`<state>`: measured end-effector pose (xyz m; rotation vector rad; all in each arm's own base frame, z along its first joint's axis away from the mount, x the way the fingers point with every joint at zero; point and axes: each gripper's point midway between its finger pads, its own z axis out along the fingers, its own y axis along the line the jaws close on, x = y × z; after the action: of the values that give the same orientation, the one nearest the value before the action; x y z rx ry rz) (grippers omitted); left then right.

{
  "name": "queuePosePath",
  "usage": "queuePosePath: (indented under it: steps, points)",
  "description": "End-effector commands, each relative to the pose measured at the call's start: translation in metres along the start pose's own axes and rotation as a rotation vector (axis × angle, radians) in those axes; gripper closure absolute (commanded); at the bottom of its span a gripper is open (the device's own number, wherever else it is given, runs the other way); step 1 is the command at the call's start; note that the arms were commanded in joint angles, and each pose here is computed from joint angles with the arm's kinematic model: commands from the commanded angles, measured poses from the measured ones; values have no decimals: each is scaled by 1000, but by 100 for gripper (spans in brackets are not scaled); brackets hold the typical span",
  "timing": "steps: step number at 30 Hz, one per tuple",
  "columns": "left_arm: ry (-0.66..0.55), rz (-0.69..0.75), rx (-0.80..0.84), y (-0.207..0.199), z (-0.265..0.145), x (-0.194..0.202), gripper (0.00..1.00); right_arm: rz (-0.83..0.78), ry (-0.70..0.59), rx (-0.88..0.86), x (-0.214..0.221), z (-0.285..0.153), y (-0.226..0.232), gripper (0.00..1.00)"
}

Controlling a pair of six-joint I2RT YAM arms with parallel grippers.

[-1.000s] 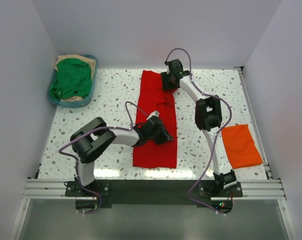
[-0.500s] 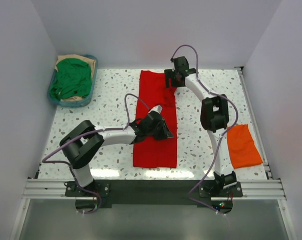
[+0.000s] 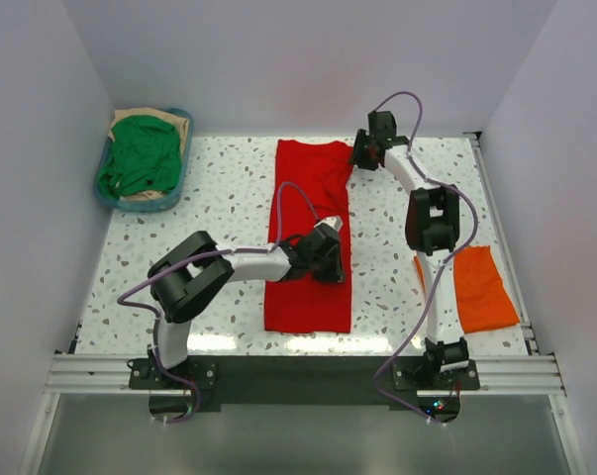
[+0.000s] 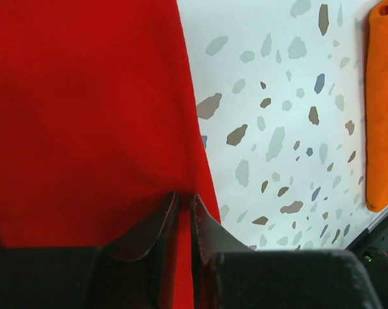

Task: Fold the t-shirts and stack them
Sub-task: Fold the tshirt

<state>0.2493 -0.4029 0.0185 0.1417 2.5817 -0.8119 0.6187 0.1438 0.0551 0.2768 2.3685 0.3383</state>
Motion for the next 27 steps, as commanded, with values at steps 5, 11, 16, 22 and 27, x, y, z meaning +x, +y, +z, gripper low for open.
queuePosePath:
  steps: [5, 11, 16, 22, 27]
  points:
    - [80, 65, -84, 22, 1, 30, 84, 62, -37, -108, -12, 23, 24, 58]
    - [112, 56, -72, 25, -9, 43, 84, 50, -65, -137, -17, 36, 29, 54]
    - [134, 46, -64, 31, -17, 54, 84, 30, -96, -160, -22, 43, 31, 55]
    - [146, 31, -28, 28, -17, 59, 84, -19, -140, -190, -35, 38, 38, 50]
    - [127, 34, 23, 8, -18, 46, 82, -44, -167, -200, -50, 19, 44, 42]
